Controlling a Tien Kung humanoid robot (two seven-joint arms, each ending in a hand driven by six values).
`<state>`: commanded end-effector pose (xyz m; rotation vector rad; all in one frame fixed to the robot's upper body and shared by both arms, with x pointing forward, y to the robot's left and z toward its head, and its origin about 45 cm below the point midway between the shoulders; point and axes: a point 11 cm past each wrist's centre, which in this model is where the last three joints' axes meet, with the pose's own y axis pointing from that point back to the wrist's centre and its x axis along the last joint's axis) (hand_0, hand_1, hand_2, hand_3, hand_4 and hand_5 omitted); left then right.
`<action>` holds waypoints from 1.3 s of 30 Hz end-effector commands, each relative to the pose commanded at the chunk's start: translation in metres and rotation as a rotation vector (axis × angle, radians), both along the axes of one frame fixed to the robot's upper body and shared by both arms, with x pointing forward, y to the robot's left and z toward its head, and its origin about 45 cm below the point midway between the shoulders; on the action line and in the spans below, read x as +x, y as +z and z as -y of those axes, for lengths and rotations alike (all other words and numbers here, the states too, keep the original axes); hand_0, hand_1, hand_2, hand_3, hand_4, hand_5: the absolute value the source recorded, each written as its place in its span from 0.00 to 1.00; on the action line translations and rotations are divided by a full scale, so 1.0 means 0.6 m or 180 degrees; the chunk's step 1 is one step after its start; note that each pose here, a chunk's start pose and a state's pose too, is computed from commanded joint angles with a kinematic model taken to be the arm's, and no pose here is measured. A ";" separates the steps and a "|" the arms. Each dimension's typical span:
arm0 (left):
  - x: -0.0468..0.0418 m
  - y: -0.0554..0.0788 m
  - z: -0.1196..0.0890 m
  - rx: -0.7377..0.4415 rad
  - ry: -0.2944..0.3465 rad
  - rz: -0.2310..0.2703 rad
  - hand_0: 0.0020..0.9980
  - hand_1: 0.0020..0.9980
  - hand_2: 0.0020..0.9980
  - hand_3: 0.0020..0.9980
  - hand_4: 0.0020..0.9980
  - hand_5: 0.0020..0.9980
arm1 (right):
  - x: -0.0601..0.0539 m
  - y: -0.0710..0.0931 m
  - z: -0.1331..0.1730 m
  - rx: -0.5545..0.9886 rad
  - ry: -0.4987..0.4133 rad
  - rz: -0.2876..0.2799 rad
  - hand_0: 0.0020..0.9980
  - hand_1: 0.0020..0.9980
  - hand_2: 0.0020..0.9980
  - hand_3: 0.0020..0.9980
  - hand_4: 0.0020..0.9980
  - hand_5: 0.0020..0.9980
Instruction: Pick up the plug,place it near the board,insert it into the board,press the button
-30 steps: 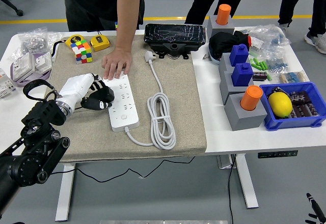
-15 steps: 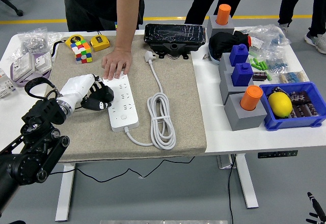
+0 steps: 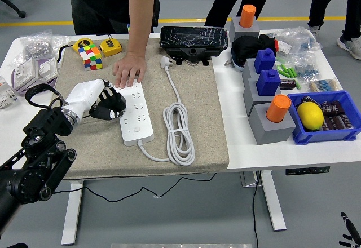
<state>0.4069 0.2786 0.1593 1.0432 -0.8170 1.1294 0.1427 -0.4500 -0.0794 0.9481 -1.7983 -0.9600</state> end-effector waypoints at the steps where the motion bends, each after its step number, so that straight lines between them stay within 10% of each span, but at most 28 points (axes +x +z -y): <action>1: 0.000 0.001 0.000 0.0001 -0.0002 0.0006 0.31 0.45 0.45 0.53 0.86 0.00 | 0.000 0.000 0.000 0.0000 0.0000 -0.0001 1.00 0.86 0.78 0.85 1.00 1.00; 23: 0.000 0.055 -0.069 -0.0062 0.0313 0.0251 0.30 0.41 0.42 0.53 0.87 0.00 | -0.008 -0.003 -0.001 0.0003 -0.0005 -0.0030 1.00 0.86 0.78 0.85 1.00 1.00; 39: -0.029 -0.006 -0.135 0.0060 0.0589 -0.0010 0.31 0.38 0.39 0.53 0.86 0.00 | -0.002 -0.001 0.000 0.0003 -0.0008 -0.0016 1.00 0.86 0.78 0.85 1.00 1.00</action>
